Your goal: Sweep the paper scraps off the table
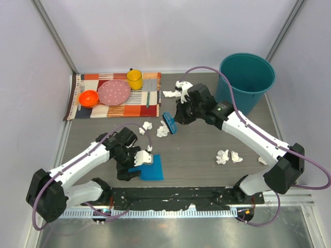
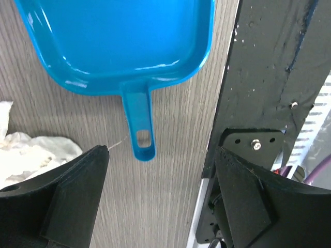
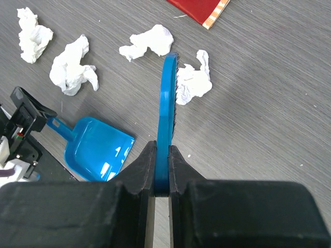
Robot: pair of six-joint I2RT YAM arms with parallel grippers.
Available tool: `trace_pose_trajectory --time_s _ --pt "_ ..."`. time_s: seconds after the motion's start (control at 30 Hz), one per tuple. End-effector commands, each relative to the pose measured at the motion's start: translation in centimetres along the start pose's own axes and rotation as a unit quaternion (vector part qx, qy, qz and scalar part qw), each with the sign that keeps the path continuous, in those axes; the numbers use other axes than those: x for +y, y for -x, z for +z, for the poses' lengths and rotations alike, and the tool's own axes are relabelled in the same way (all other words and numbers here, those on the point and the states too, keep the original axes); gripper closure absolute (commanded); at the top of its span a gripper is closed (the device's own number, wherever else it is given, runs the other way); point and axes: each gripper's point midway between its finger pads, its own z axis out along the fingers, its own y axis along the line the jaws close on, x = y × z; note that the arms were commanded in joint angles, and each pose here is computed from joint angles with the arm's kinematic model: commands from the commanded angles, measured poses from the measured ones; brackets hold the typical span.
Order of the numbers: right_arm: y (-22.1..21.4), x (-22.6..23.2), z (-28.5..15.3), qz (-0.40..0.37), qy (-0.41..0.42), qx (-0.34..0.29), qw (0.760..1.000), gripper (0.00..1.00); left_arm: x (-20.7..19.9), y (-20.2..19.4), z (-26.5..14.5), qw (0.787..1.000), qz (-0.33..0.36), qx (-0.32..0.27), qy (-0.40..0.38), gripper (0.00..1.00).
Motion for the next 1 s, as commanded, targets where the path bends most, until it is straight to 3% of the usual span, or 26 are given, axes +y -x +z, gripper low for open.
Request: trace_pose_trajectory --time_s 0.0,0.17,0.47,0.73,0.83,0.87,0.9,0.97 --pt "1.6 0.8 -1.0 0.001 0.015 -0.035 0.999 0.99 1.4 1.8 0.9 0.998 0.007 -0.035 0.049 0.12" --pt "1.5 1.4 -0.9 0.003 0.03 -0.031 0.999 0.99 3.4 1.7 2.3 0.994 0.016 -0.039 0.098 0.15" --pt "1.9 1.6 -1.0 0.003 0.035 -0.036 0.999 0.99 2.2 0.9 4.3 0.996 0.044 -0.038 0.065 0.22" --pt "1.9 1.7 -1.3 0.003 0.036 -0.041 0.999 0.99 1.8 0.7 4.6 0.997 0.054 -0.035 0.051 0.55" --pt "2.2 1.6 -1.7 0.002 0.033 -0.048 0.998 0.99 1.7 0.7 4.7 0.997 0.053 -0.036 0.049 0.77" --pt "2.3 1.5 -2.0 0.002 0.029 -0.052 0.998 0.99 1.7 0.7 4.6 0.997 0.052 -0.037 0.049 0.94" --pt "2.4 1.4 -2.1 0.002 0.027 -0.054 0.998 0.99 1.7 0.7 4.7 0.997 0.041 -0.037 0.052 1.0" --pt "2.5 1.3 -2.4 0.003 0.021 -0.059 0.998 0.99 2.4 1.1 4.2 0.996 0.028 -0.04 0.071 1.0"
